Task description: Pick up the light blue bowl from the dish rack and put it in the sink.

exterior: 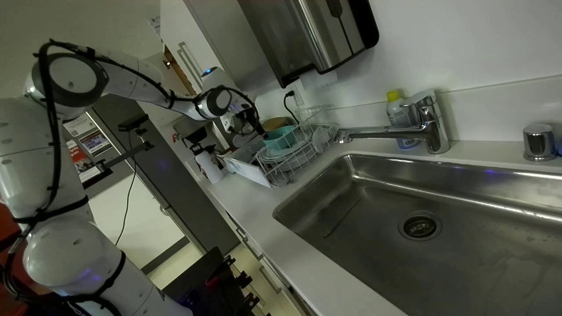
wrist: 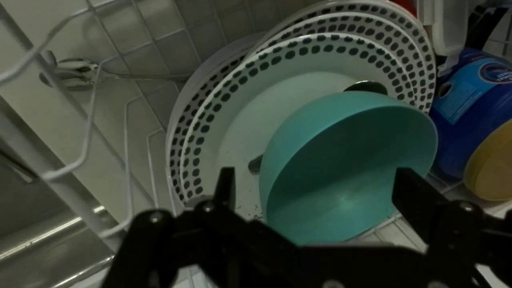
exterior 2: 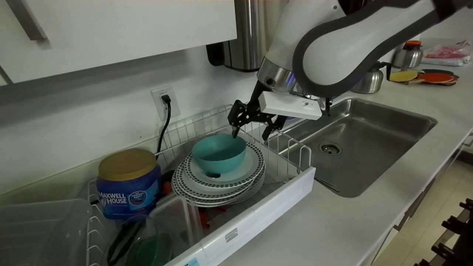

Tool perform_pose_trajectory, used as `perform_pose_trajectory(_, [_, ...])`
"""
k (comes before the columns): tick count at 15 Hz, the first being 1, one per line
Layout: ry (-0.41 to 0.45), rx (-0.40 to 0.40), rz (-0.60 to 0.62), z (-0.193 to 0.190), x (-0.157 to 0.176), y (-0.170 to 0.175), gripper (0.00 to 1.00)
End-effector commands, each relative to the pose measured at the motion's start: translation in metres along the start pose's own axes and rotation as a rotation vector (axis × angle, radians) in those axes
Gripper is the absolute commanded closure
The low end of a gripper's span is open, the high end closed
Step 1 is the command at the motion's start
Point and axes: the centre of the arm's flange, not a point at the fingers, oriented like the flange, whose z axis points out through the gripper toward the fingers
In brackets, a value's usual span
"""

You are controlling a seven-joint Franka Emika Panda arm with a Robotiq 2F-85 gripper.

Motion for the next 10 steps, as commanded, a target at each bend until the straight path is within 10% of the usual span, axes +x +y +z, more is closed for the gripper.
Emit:
perform_pose_trajectory(1, [0.024, -0.037, 0.027, 0.02, 0.017, -0.023, 0.0])
perform_pose_trajectory(10, [-0.034, -0.161, 0.035, 0.057, 0.02, -0.04, 0.0])
